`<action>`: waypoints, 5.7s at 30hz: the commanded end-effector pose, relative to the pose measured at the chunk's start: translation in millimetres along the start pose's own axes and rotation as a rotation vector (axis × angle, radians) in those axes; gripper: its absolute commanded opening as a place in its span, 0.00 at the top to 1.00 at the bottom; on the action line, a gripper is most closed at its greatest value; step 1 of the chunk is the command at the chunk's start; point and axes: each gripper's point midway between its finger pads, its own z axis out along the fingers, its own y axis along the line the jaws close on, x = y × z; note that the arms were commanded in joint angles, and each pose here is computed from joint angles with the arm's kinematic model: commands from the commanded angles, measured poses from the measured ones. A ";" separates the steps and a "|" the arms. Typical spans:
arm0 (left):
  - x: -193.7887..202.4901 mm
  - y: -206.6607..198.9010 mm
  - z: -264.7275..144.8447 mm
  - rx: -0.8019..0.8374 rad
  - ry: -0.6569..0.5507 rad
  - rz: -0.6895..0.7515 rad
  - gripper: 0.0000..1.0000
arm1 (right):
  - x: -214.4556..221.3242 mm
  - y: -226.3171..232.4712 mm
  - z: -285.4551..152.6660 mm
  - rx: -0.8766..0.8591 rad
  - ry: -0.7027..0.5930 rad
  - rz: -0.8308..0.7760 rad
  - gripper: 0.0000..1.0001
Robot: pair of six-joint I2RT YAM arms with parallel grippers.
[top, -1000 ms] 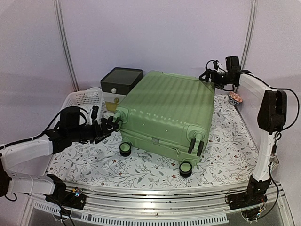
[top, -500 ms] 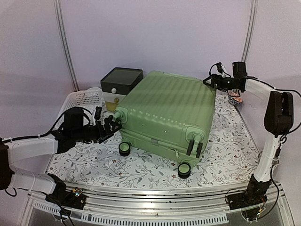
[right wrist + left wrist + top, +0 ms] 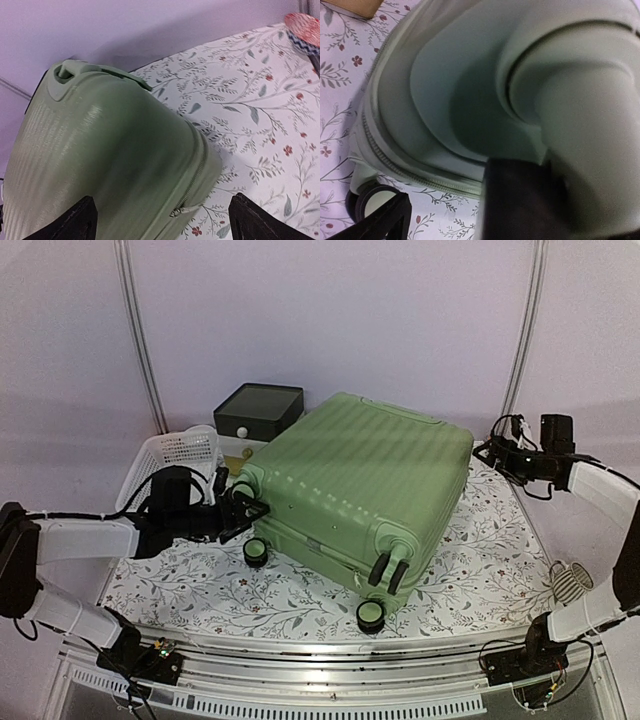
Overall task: Open, take out, and arrange the luggage
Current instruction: Adjust the luggage at the center of the board, then pick up the zipper from the luggage, then unzip the zipper of the luggage.
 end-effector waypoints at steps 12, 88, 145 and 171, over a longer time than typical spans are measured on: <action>-24.8 -35.1 73.5 0.145 0.033 0.082 0.06 | 45.8 13.0 -54.8 0.012 0.026 0.067 0.07; 131.5 -114.4 147.2 0.301 -0.167 0.650 0.57 | 187.8 144.2 -69.9 -0.593 0.271 0.004 0.10; 205.6 -176.5 105.9 0.939 -0.071 0.815 1.00 | 217.2 119.9 -56.4 -0.549 0.296 0.032 0.12; 274.5 -210.4 127.9 1.026 -0.015 1.042 1.00 | 240.4 127.5 -50.1 -0.583 0.320 0.056 0.15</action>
